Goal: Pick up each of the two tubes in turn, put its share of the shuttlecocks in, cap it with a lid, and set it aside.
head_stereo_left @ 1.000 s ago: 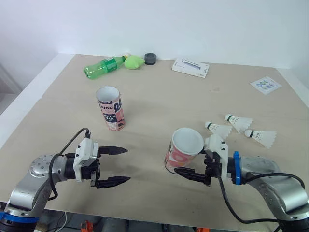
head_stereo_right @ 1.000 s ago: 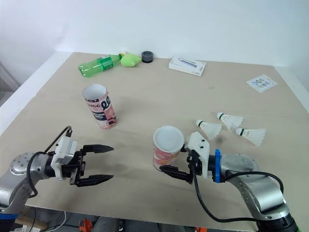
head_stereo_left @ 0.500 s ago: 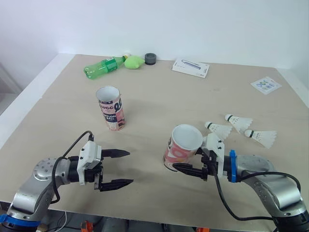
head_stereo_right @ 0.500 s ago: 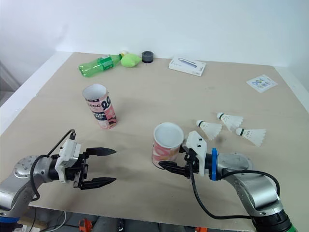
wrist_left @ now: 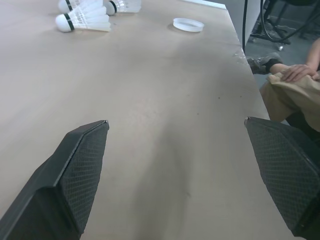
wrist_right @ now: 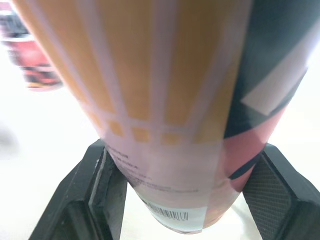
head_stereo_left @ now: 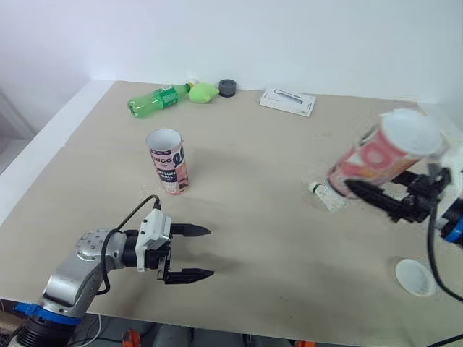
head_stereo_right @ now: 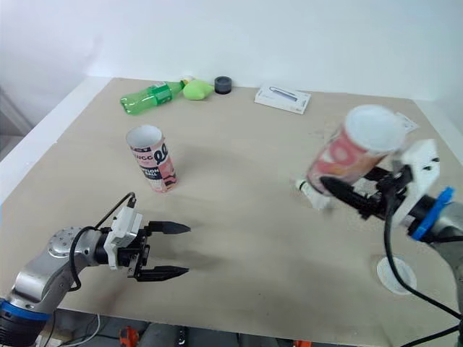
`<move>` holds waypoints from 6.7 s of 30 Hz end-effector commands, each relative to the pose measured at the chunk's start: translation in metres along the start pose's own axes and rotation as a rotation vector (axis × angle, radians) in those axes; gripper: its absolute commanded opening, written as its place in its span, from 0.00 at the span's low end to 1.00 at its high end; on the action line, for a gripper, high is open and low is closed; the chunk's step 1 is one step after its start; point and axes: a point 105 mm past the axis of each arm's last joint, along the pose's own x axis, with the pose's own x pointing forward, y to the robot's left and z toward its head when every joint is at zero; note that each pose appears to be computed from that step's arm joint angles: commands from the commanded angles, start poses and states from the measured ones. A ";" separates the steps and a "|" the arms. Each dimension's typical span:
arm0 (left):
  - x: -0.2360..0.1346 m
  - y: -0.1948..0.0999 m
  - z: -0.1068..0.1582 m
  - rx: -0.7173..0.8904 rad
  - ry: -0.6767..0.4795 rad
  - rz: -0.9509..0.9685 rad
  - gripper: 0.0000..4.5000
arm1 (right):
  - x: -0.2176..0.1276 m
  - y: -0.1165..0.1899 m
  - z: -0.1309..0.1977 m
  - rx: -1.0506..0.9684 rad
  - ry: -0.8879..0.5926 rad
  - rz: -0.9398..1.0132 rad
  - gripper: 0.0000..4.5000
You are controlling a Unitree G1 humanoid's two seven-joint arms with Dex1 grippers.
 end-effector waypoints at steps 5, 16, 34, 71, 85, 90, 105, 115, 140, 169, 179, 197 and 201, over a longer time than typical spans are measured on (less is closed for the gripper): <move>0.029 0.042 0.026 0.049 -0.075 0.051 1.00 | -0.059 -0.095 -0.002 0.040 0.033 -0.636 0.69; 0.087 0.070 0.019 0.067 0.018 0.087 1.00 | -0.078 -0.152 -0.048 0.256 0.026 -1.016 0.69; 0.106 0.082 0.062 0.166 -0.155 0.140 1.00 | -0.049 -0.137 -0.102 0.417 0.026 -0.993 0.69; 0.115 0.077 0.060 0.287 -0.189 0.075 1.00 | -0.051 -0.158 -0.103 0.458 0.173 -0.949 0.69; 0.113 0.081 0.062 0.286 -0.191 0.088 1.00 | -0.058 -0.132 -0.136 0.507 0.163 -0.935 0.69; 0.114 0.081 0.064 0.289 -0.191 0.077 1.00 | -0.061 -0.134 -0.133 0.495 0.161 -0.940 0.69; 0.114 0.081 0.064 0.294 -0.192 0.077 1.00 | -0.058 -0.134 -0.136 0.499 0.148 -0.919 0.96; 0.113 0.081 0.065 0.288 -0.196 0.071 1.00 | -0.057 -0.130 -0.116 0.492 0.085 -0.846 0.96; 0.060 0.081 0.062 0.166 -0.173 0.119 1.00 | -0.089 0.007 -0.027 0.232 -0.036 -0.216 0.96; -0.121 0.033 -0.038 -0.056 -0.005 1.109 1.00 | 0.049 0.151 -0.030 0.115 -0.065 0.646 0.96; -0.106 0.079 -0.020 0.024 -0.026 1.071 1.00 | 0.048 0.174 -0.021 0.100 -0.110 0.699 0.96; -0.066 0.144 0.007 0.059 -0.051 0.892 1.00 | 0.045 0.168 -0.021 0.093 -0.111 0.601 0.96; -0.060 0.150 0.012 0.070 -0.057 0.876 1.00 | 0.045 0.167 -0.021 0.092 -0.114 0.587 0.96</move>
